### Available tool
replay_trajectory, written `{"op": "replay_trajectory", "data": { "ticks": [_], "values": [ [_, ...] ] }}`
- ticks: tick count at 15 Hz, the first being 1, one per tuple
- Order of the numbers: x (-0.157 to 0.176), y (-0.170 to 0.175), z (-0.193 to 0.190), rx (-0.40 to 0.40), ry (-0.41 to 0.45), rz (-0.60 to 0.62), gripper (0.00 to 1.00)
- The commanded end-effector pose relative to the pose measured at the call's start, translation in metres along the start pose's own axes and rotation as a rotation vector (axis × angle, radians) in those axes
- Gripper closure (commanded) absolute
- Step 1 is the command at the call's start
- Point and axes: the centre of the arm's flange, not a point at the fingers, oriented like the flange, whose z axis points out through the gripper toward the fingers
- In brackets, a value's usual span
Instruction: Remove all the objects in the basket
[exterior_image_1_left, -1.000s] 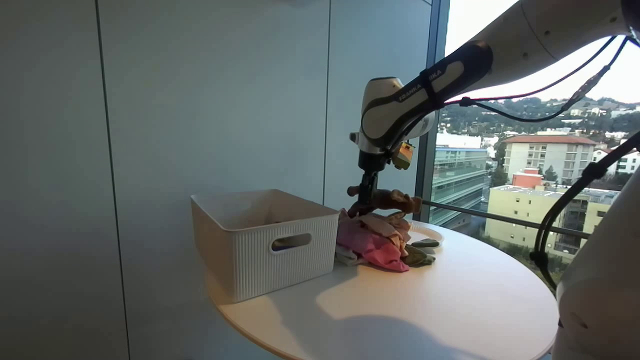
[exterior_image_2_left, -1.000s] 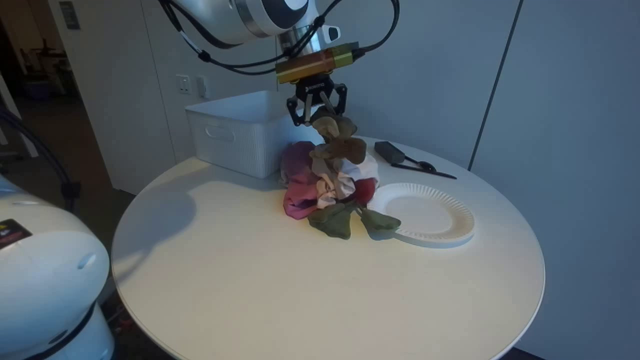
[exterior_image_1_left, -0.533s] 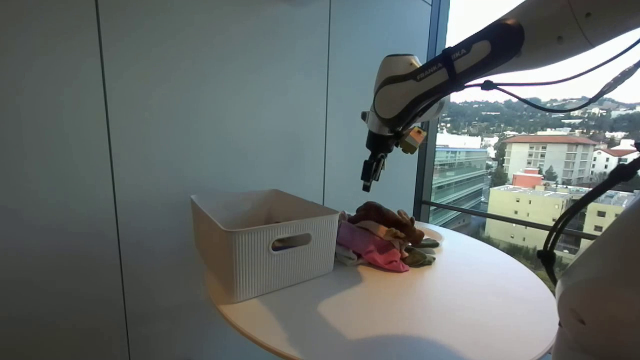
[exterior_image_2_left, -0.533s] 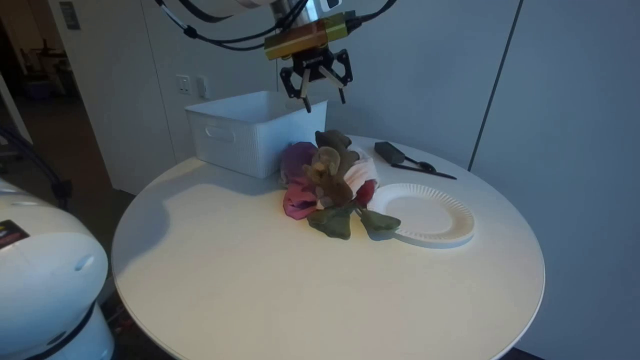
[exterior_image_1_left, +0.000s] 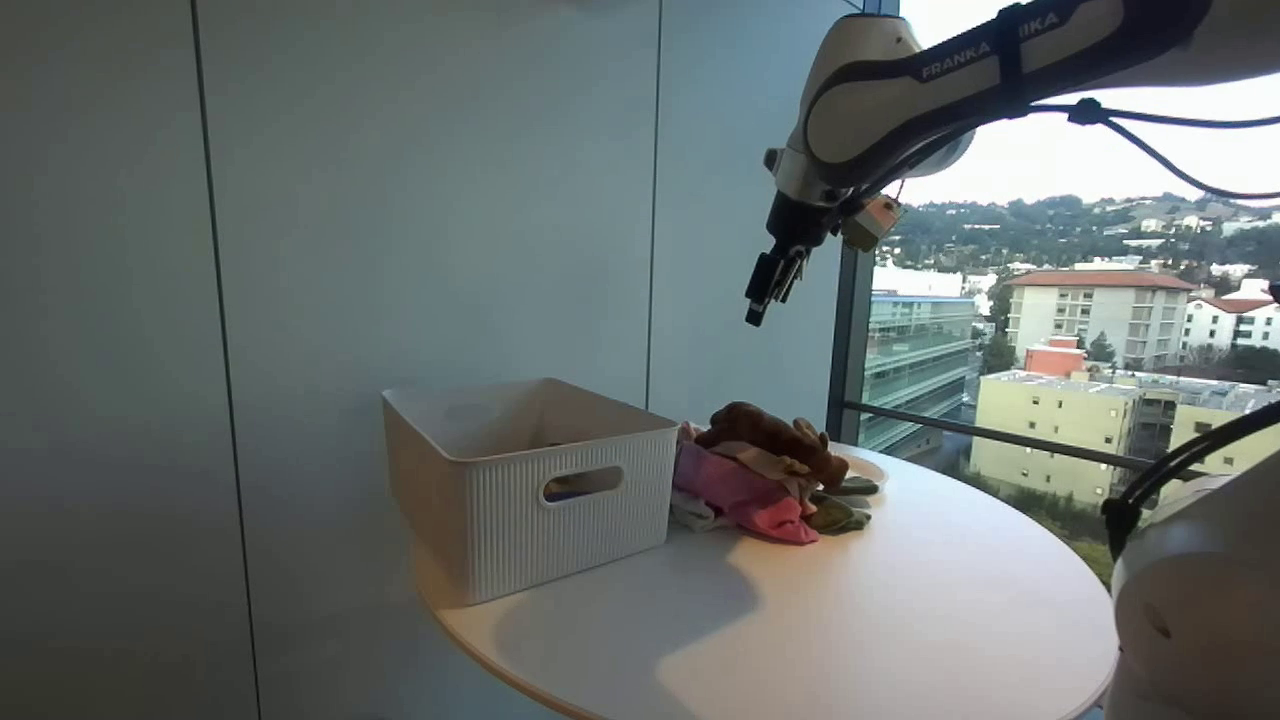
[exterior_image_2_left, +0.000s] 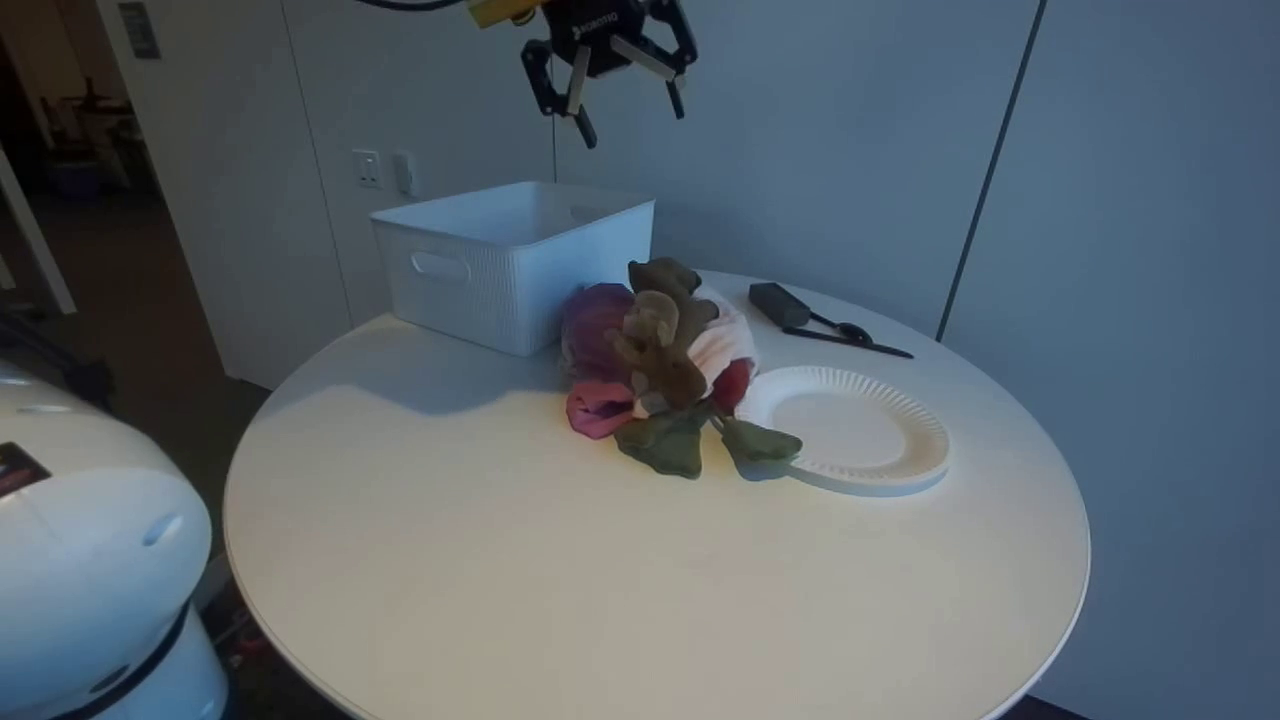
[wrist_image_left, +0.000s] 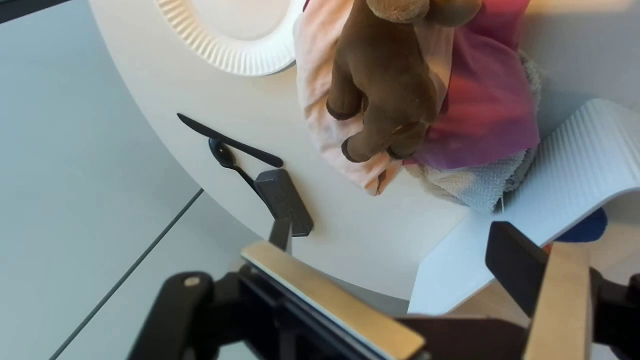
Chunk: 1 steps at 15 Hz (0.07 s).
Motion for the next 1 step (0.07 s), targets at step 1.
{"op": "replay_trajectory", "data": {
  "ticks": [1],
  "values": [
    [-0.0007,-0.0006,0.0007,0.001,-0.001,0.000,0.00]
  ]
}}
